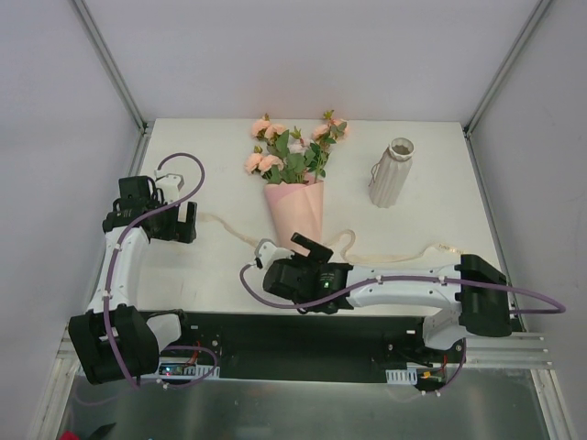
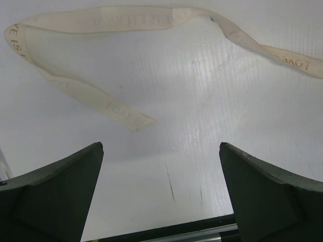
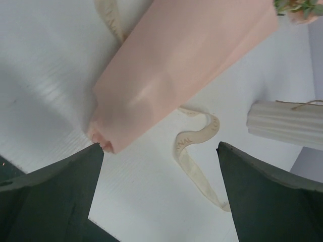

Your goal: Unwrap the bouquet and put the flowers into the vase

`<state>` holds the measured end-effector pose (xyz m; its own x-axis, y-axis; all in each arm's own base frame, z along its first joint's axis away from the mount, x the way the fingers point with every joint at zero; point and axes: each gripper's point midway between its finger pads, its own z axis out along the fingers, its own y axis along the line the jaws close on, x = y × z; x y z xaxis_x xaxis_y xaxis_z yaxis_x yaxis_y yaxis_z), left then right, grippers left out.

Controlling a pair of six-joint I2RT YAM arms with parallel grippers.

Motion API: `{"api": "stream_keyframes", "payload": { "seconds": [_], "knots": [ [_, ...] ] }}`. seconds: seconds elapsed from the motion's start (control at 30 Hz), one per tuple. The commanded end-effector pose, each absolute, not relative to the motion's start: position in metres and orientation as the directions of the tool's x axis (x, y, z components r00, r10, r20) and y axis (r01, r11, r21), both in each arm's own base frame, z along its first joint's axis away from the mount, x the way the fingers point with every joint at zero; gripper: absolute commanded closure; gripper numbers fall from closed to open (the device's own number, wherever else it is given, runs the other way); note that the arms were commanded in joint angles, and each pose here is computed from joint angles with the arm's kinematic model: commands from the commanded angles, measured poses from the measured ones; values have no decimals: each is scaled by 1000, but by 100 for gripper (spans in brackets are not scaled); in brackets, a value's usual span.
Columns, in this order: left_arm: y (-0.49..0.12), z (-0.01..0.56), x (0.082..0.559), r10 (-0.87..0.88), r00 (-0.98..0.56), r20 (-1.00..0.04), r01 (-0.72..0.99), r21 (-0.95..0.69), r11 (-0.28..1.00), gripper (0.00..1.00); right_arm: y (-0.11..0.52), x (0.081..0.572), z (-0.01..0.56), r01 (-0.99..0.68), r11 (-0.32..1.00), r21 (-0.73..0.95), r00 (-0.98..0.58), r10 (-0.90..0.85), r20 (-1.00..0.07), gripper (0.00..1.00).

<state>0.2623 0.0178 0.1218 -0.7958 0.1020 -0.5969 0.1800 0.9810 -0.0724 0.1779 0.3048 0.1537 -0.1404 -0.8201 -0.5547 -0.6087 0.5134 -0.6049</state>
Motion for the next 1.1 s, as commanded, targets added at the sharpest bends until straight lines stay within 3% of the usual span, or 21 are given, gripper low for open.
{"api": "stream_keyframes", "payload": {
  "seconds": [0.0,0.33,0.5,0.77,1.07],
  "knots": [
    [9,132,262,96,-776,-623,203,-102,974,1,309,154,118,-746,393,-537,-111,-869,-482,0],
    [11,131,260,110,-777,-620,208,-88,974,1,310,175,87,-737,346,-581,-115,-911,-396,0],
    [13,130,258,114,-781,-615,203,-78,976,1,304,197,84,-653,345,-674,-119,-926,-358,0],
    [13,128,258,123,-782,-612,211,-73,975,1,305,224,117,-441,464,-769,-135,-881,-454,1],
    [13,128,258,132,-784,-606,220,-72,973,1,301,211,171,-401,640,-655,-113,-744,-658,0]
  ]
}}
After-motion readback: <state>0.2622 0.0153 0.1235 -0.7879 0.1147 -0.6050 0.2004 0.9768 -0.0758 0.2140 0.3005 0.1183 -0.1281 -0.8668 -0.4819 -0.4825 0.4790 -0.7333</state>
